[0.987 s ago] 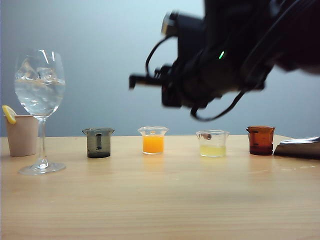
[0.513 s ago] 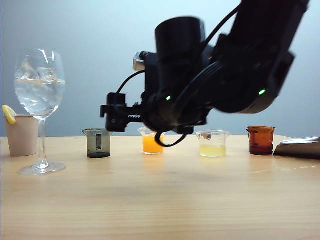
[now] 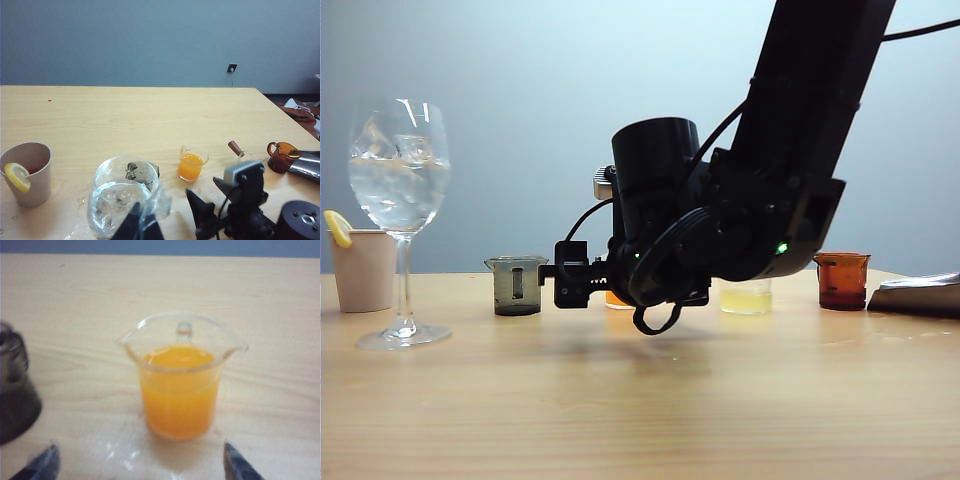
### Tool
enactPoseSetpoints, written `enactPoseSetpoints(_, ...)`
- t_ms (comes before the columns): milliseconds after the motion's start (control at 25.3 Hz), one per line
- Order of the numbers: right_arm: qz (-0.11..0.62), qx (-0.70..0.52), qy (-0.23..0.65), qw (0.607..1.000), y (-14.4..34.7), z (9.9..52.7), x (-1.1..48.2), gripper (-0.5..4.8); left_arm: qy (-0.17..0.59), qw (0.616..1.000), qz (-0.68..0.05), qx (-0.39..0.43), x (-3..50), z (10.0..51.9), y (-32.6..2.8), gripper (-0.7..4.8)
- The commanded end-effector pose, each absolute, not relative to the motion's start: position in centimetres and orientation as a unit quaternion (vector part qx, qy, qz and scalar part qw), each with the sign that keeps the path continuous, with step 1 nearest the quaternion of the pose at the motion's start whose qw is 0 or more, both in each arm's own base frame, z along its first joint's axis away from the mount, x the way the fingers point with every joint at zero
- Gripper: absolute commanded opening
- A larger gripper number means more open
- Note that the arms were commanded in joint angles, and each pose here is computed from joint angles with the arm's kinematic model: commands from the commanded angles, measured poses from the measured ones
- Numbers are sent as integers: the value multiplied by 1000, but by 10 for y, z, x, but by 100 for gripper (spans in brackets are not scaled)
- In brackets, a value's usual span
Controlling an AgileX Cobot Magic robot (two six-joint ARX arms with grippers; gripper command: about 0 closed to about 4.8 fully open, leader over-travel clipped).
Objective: Pick up the second measuring cup from the left, pour the orange juice inside into the goblet, and finally put the measuring cup back in its original place.
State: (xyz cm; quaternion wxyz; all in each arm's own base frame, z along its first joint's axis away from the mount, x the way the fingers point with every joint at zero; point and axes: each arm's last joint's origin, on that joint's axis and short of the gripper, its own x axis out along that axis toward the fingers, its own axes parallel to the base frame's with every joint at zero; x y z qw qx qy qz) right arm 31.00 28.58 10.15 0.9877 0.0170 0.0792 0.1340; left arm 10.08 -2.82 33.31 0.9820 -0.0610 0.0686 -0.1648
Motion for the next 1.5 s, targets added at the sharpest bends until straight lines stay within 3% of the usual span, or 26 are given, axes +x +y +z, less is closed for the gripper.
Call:
enactPoseSetpoints(39,122,28,69,990,282,106,323,415,64,982,-166,-65,100,335,-28,-5)
enactPoseSetpoints(1501,143,42,76,986,283,92,379,415,59,982,-165,-65,102,336,-28,-5)
